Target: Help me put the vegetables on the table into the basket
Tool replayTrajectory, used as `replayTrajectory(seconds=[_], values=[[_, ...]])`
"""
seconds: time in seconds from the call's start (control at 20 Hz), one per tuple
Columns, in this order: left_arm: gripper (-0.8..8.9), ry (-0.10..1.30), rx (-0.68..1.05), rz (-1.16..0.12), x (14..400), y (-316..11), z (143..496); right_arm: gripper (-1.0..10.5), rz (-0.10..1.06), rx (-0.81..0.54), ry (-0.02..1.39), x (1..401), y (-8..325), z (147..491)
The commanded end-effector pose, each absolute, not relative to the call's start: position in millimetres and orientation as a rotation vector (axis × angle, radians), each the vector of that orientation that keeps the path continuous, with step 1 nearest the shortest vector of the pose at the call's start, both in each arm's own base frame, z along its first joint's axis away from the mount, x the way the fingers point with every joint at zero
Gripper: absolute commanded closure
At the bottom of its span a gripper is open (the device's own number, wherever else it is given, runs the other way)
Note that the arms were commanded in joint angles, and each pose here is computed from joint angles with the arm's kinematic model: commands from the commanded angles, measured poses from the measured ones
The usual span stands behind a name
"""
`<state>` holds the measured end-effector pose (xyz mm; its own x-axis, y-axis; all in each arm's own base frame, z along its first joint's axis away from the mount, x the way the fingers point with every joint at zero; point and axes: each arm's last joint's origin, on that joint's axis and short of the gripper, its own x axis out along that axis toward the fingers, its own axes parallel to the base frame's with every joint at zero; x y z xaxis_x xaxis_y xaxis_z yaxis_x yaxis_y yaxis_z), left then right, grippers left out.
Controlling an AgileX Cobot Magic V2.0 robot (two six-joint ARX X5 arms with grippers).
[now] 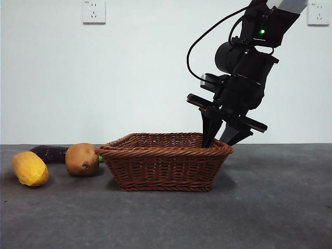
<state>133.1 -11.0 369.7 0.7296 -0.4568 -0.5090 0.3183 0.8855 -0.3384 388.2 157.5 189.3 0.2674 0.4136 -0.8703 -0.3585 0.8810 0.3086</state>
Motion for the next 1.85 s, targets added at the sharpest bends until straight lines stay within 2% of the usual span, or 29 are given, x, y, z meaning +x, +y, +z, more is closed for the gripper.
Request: replayTrajectory(seconds=[0.05, 0.15, 0.4, 0.5, 0.65, 0.85, 1.0, 1.2, 1.45, 1.85], values=[[2.08, 0.614, -0.236, -0.436, 132, -11, 371, 8.3, 0.51, 0.07, 1.194, 391, 160, 184], [2.08, 0.614, -0.234, -0.437, 132, -11, 371, 9.6, 0.512, 0.071, 1.184, 392, 160, 184], [2.08, 0.627, -0.237, -0.435, 132, -11, 370, 9.6, 0.507, 0.106, 1.151, 395, 161, 187], [2.08, 0.639, -0.24, -0.434, 132, -11, 369, 9.6, 0.52, 0.13, 1.13, 392, 161, 199], [2.08, 0.655, -0.238, -0.414, 137, -11, 367, 9.6, 0.549, 0.136, 0.992, 376, 154, 255], [2.09, 0.719, -0.232, -0.351, 154, -9, 358, 9.6, 0.573, 0.068, 0.822, 325, 134, 337], [2.09, 0.803, -0.241, -0.321, 176, -8, 345, 9.6, 0.556, 0.023, 0.781, 294, 121, 366], [2.09, 0.901, -0.261, -0.312, 205, -7, 326, 9.6, 0.526, -0.051, 0.861, 280, 114, 365], [2.18, 0.99, -0.305, -0.286, 234, -7, 304, 9.6, 0.522, -0.056, 0.897, 278, 113, 363], [2.17, 1.131, -0.305, -0.066, 289, -26, 247, 9.6, 0.539, -0.077, 0.906, 276, 113, 362]])
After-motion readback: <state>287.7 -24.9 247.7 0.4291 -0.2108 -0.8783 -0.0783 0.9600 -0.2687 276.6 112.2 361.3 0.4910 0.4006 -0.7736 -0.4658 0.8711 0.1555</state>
